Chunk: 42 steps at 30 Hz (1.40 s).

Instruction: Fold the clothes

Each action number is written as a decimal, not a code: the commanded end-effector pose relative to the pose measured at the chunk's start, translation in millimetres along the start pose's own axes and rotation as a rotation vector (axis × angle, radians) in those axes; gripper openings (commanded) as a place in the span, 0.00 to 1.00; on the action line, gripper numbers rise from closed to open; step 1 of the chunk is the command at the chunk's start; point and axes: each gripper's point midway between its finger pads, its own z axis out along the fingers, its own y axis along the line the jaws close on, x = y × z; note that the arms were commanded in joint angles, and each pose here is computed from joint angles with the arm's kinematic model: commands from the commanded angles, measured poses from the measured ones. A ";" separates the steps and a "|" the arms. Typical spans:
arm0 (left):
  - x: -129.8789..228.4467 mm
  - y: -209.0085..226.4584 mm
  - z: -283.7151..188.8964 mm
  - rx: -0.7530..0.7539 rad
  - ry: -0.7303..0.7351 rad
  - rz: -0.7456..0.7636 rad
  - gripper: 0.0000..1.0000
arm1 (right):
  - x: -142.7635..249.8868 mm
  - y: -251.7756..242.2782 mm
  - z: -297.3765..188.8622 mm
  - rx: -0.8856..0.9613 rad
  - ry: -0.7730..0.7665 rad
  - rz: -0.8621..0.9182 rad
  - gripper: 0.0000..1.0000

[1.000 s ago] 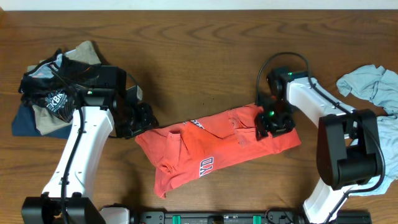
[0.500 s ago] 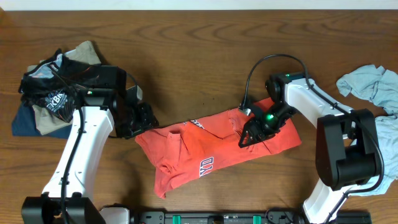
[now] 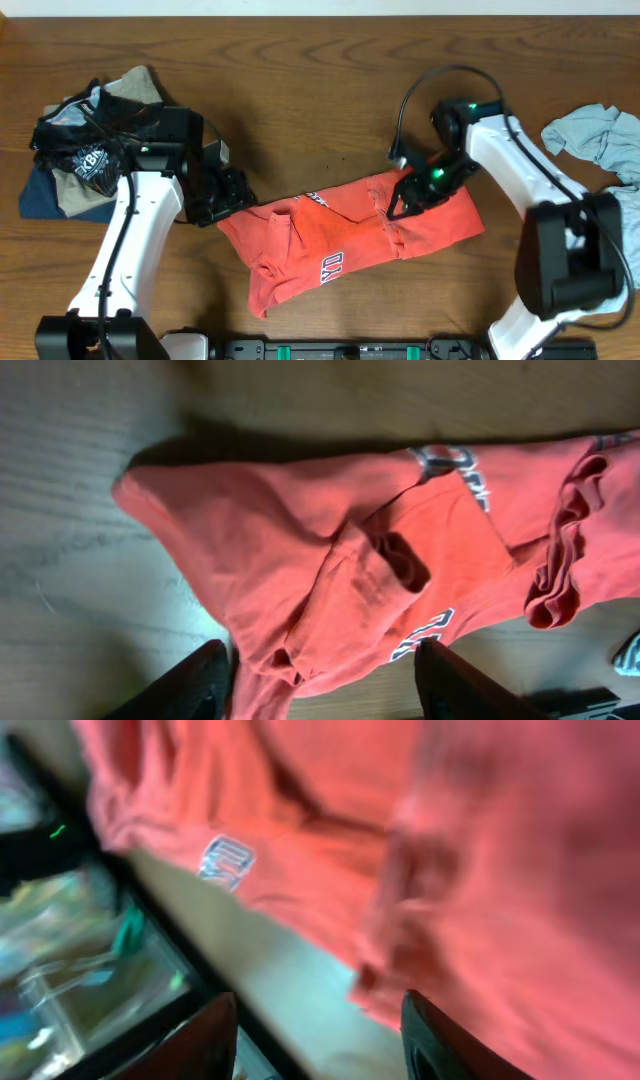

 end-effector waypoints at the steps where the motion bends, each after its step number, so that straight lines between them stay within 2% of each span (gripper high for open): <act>1: 14.6 12.0 12.5 -0.023 0.051 -0.022 0.63 | 0.3 -32.3 -30.3 0.234 -0.065 0.197 0.54; 6: 28.2 24.0 34.3 -0.029 0.086 -0.035 0.67 | -1.0 -41.8 -44.1 0.283 -0.120 0.263 0.58; 18: 64.9 43.5 83.9 0.003 0.150 -0.062 0.68 | -0.5 -41.8 -43.7 0.283 -0.118 0.266 0.59; 28: 70.1 43.2 116.6 0.024 0.088 -0.093 0.68 | -0.3 -41.7 -43.6 0.283 -0.117 0.267 0.59; 29: 70.2 42.0 117.4 0.025 0.086 -0.094 0.60 | -0.3 -41.8 -43.7 0.283 -0.117 0.267 0.59; 32: 71.7 39.6 118.4 0.024 0.089 -0.083 0.26 | -0.3 -41.7 -43.6 0.283 -0.117 0.266 0.59; 34: 70.6 39.8 117.9 0.023 0.086 -0.083 0.09 | -0.4 -42.3 -43.9 0.286 -0.118 0.266 0.59; 38: 53.8 41.5 105.3 0.010 0.055 -0.120 0.06 | 4.6 -56.5 -49.4 0.358 -0.109 0.287 0.59; 42: 22.6 62.4 64.6 -0.141 -0.007 -0.171 0.06 | 10.4 -72.7 -58.2 0.406 -0.116 0.337 0.60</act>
